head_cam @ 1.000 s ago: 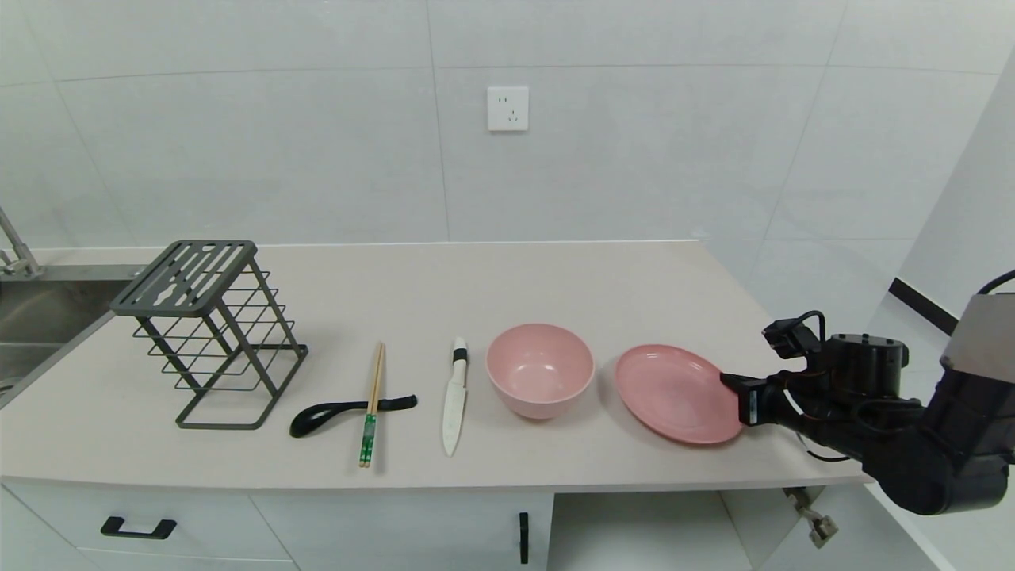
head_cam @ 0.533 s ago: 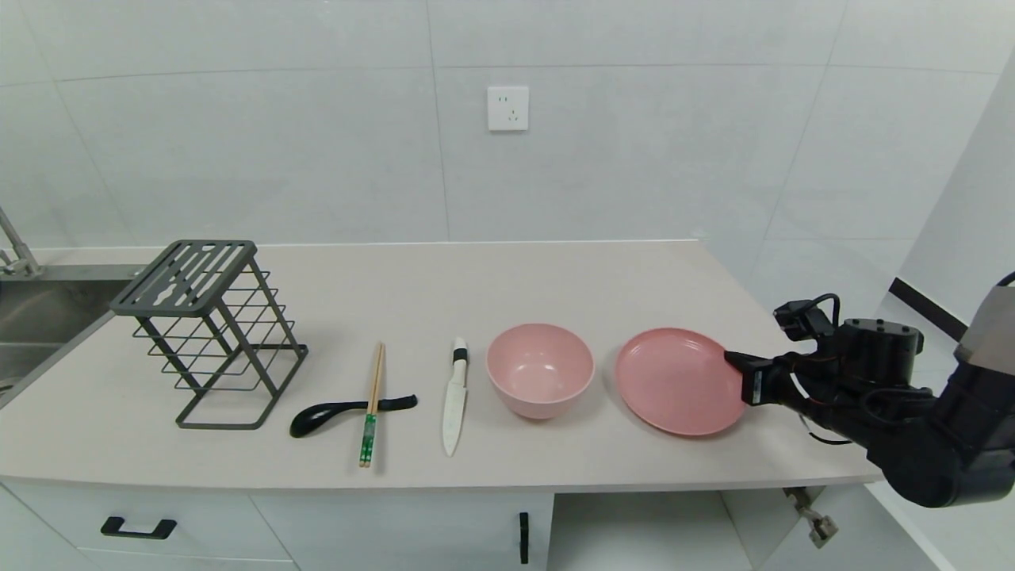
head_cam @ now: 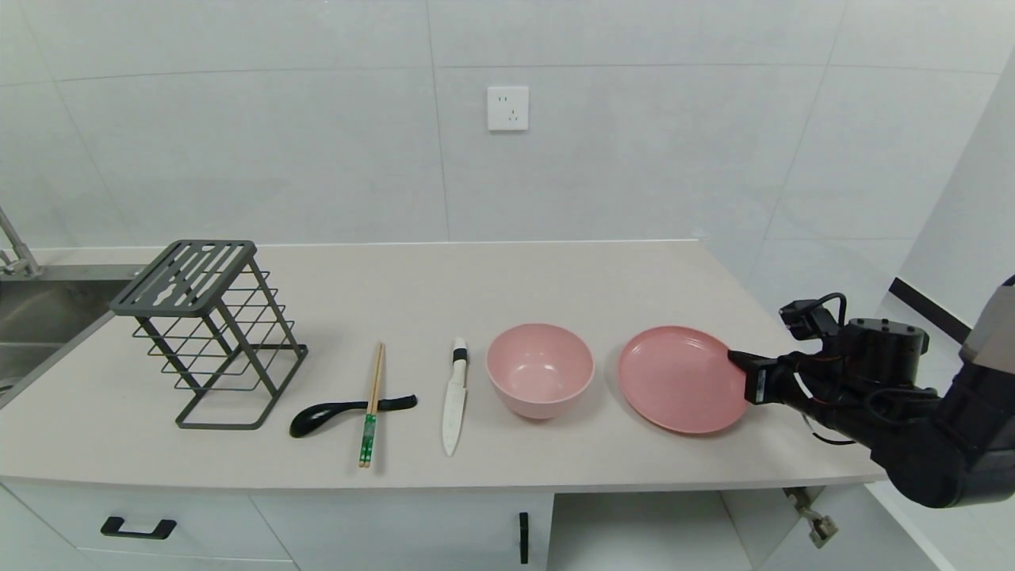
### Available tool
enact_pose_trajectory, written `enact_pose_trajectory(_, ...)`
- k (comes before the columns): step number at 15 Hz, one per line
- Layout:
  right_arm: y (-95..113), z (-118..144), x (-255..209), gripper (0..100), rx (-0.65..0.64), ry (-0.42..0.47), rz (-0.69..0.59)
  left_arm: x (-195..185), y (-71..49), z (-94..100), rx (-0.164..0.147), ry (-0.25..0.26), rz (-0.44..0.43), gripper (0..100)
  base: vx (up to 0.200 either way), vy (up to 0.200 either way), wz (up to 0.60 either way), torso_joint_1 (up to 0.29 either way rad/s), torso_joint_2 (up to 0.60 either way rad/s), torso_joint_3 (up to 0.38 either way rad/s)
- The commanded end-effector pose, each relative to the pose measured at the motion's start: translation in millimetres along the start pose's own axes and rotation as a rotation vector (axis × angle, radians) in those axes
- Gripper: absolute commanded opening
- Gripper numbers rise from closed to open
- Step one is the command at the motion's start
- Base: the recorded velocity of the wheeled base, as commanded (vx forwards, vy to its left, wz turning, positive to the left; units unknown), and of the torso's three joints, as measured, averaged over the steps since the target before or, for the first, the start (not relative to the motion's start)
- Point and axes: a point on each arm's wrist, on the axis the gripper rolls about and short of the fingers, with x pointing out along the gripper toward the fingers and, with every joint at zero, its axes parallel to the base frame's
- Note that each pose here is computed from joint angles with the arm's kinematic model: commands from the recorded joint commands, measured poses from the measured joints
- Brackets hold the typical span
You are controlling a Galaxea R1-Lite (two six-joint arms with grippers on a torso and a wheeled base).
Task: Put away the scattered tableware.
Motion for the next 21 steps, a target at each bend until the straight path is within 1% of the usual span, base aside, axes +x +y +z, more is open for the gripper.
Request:
enact_pose_trajectory(1, 0.3, 0.6, -0.3, 0, 0.0, -0.003, 0.002, 0.1, 0.0, 0.1, 0.0, 0.001, 0.0, 100, 0.0, 0.0, 0.0, 0.0, 0.0, 0.0)
enact_pose_trajectory(2, 0.4, -0.1, -0.8, 0, -0.001, 0.0, 0.002, 0.1, 0.0, 0.1, 0.0, 0.001, 0.0, 100, 0.0, 0.0, 0.0, 0.0, 0.0, 0.0)
enact_pose_trajectory(3, 0.4, -0.4, -1.0, 100, 0.003, 0.002, 0.001, 0.1, 0.0, 0.0, 0.0, 0.002, 0.0, 100, 0.0, 0.0, 0.0, 0.0, 0.0, 0.0)
enact_pose_trajectory(8, -0.9, 7.3, -1.7, 100, -0.002, -0.028, -0.002, 0.1, 0.0, 0.1, 0.0, 0.001, 0.0, 100, 0.0, 0.0, 0.0, 0.0, 0.0, 0.0)
enact_pose_trajectory(9, -0.8, 4.7, -2.3, 100, 0.0, -0.018, -0.003, 0.1, 0.0, 0.1, 0.0, 0.001, 0.0, 100, 0.0, 0.0, 0.0, 0.0, 0.0, 0.0)
enact_pose_trajectory(12, 1.7, -18.1, -2.8, 100, 0.018, 0.071, 0.004, 0.1, 0.0, 0.1, 0.0, 0.001, 0.0, 100, 0.0, 0.0, 0.0, 0.0, 0.0, 0.0)
enact_pose_trajectory(14, 4.9, -28.0, -0.1, 100, 0.02, 0.108, 0.016, 0.1, 0.0, 0.0, 0.0, 0.002, 0.0, 100, 0.0, 0.0, 0.0, 0.0, 0.0, 0.0)
enact_pose_trajectory(15, 6.3, -28.5, 0.4, 100, 0.018, 0.11, 0.022, 0.1, 0.0, 0.0, 0.0, 0.002, 0.0, 100, 0.0, 0.0, 0.0, 0.0, 0.0, 0.0)
enact_pose_trajectory(17, 17.0, -29.0, 3.2, 100, 0.005, 0.114, 0.056, 0.1, 0.0, 0.0, 0.0, 0.002, 0.0, 100, 0.0, 0.0, 0.0, 0.0, 0.0, 0.0)
enact_pose_trajectory(19, 22.6, -29.3, 4.1, 100, -0.002, 0.116, 0.069, 0.1, 0.0, 0.0, -0.001, 0.002, 0.0, 100, 0.0, 0.0, 0.0, 0.0, 0.0, 0.0)
enact_pose_trajectory(21, 22.0, -30.3, 4.4, 100, 0.0, 0.12, 0.066, 0.1, 0.0, 0.1, -0.001, 0.001, 0.0, 100, 0.0, 0.0, 0.0, 0.0, 0.0, 0.0)
